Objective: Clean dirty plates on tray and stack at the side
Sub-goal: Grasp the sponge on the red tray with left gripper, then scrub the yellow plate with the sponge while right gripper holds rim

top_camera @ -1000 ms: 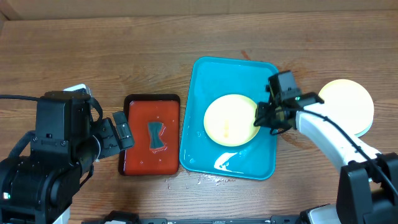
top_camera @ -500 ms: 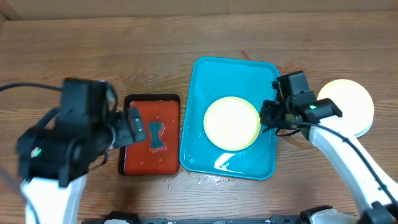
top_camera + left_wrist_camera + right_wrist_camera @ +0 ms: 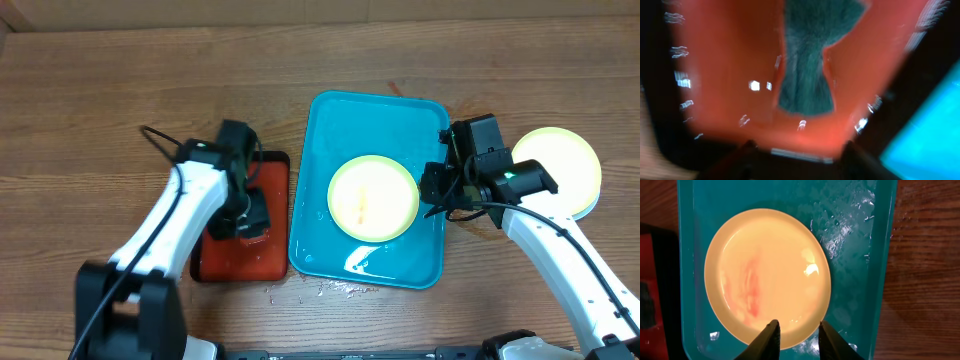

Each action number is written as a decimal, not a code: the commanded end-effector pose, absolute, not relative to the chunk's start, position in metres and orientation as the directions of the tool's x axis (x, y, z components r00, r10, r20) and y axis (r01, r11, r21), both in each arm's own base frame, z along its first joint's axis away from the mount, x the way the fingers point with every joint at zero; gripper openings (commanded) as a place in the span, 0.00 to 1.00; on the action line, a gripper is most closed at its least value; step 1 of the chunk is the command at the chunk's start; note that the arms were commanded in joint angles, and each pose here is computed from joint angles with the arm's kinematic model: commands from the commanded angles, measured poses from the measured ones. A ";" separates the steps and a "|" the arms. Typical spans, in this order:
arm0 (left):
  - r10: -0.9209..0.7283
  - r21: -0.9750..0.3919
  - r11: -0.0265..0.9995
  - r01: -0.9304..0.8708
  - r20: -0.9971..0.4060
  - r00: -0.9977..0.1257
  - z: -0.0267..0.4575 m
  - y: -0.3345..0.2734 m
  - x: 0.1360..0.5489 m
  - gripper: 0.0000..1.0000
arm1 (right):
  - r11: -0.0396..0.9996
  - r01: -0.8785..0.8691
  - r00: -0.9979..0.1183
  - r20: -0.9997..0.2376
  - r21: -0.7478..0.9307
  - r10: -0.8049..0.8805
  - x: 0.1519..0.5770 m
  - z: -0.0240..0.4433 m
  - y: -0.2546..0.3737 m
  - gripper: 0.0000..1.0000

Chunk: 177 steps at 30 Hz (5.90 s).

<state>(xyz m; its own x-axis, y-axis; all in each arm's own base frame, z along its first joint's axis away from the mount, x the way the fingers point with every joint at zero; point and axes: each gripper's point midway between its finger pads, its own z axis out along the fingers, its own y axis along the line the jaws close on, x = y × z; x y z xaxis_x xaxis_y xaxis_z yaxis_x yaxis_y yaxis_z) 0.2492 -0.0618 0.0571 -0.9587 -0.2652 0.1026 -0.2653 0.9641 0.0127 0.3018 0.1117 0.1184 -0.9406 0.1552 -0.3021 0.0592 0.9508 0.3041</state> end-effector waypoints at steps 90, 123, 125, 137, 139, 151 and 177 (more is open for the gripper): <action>-0.149 -0.040 0.989 -0.144 -0.326 -0.934 0.221 -0.064 0.322 0.04 | 0.980 0.027 -0.983 -0.175 0.198 0.063 0.322 0.033 0.111 0.36; -0.038 -0.142 0.989 -0.032 -0.039 -0.999 0.019 -0.244 0.329 0.04 | 0.961 0.000 -0.998 -0.054 0.277 0.016 0.305 0.004 0.139 0.04; -0.050 -0.059 0.997 -0.047 -0.052 -0.997 0.015 -0.226 0.331 0.04 | 0.961 0.001 -0.999 -0.051 0.276 0.016 0.305 0.004 0.138 0.04; -0.014 -0.122 0.992 -0.002 -0.093 -0.996 0.009 -0.241 0.346 0.04 | 0.962 0.003 -0.999 -0.044 0.274 0.016 0.303 0.003 0.138 0.04; 0.044 -0.336 0.941 0.049 -0.020 -0.999 0.006 -0.284 0.336 0.04 | 0.962 0.004 -0.999 -0.041 0.273 0.016 0.302 0.003 0.137 0.04; 0.137 -0.543 0.840 0.020 0.176 -0.975 0.003 -0.324 0.296 0.04 | 0.963 0.005 -0.999 -0.034 0.270 0.015 0.300 0.003 0.137 0.04; -0.047 -0.141 0.989 -0.052 0.040 -0.998 -0.003 -0.228 0.348 0.04 | 0.962 0.004 -0.999 -0.041 0.272 0.016 0.302 0.003 0.137 0.04</action>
